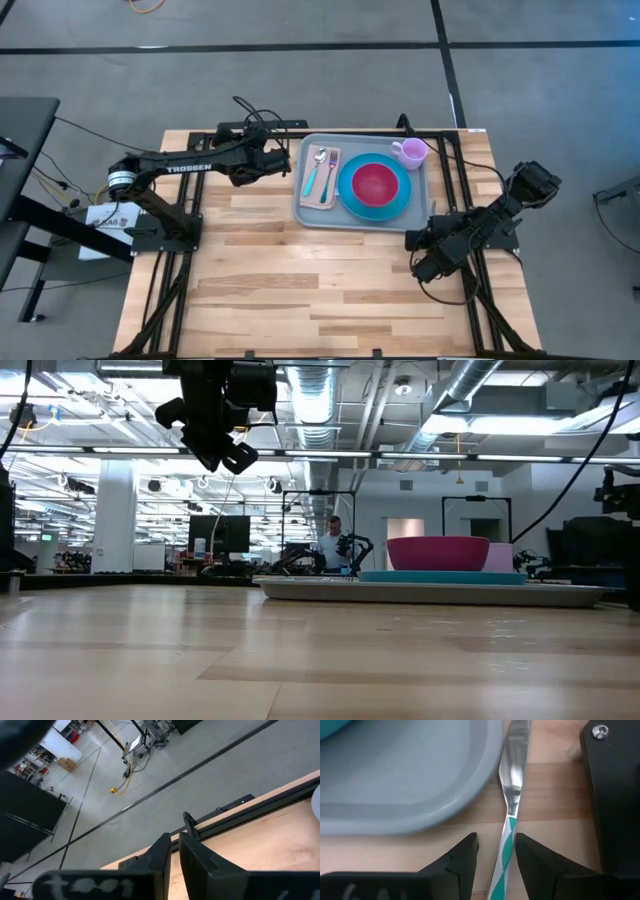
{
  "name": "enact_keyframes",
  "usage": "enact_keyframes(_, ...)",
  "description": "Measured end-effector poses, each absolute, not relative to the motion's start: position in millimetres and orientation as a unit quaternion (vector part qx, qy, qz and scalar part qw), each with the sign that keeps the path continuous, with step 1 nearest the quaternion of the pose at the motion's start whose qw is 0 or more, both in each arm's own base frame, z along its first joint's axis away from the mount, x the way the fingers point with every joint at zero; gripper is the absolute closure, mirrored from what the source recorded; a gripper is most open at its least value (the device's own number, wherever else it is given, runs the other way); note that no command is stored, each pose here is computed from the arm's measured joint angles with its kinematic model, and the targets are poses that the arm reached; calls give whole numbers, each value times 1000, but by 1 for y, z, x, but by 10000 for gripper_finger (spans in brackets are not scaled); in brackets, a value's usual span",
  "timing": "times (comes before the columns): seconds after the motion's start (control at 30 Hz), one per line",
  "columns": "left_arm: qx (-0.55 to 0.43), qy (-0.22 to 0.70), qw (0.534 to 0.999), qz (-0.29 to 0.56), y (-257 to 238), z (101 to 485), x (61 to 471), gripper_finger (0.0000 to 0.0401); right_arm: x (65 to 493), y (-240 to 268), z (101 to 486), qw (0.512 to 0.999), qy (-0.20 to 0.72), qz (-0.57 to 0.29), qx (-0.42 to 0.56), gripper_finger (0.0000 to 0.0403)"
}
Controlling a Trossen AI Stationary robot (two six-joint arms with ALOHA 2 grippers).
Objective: Set up tray
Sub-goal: Put the white patterned knife on the brown napkin to the left of the blue fork
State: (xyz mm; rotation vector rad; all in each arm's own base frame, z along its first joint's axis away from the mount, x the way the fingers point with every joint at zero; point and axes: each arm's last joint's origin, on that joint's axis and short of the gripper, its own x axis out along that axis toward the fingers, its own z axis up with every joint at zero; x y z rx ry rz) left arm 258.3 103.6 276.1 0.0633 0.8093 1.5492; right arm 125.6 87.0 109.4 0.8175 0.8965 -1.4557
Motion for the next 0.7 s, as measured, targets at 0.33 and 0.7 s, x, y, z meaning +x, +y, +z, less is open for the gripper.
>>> enact_keyframes(0.33,24,351,642,681,104,276,258,371,129,93,112,590,397,-608,354,308)
enact_keyframes(0.7,26,353,641,681,104,276,258,371,152,131,140,565,495,-521,405,379)
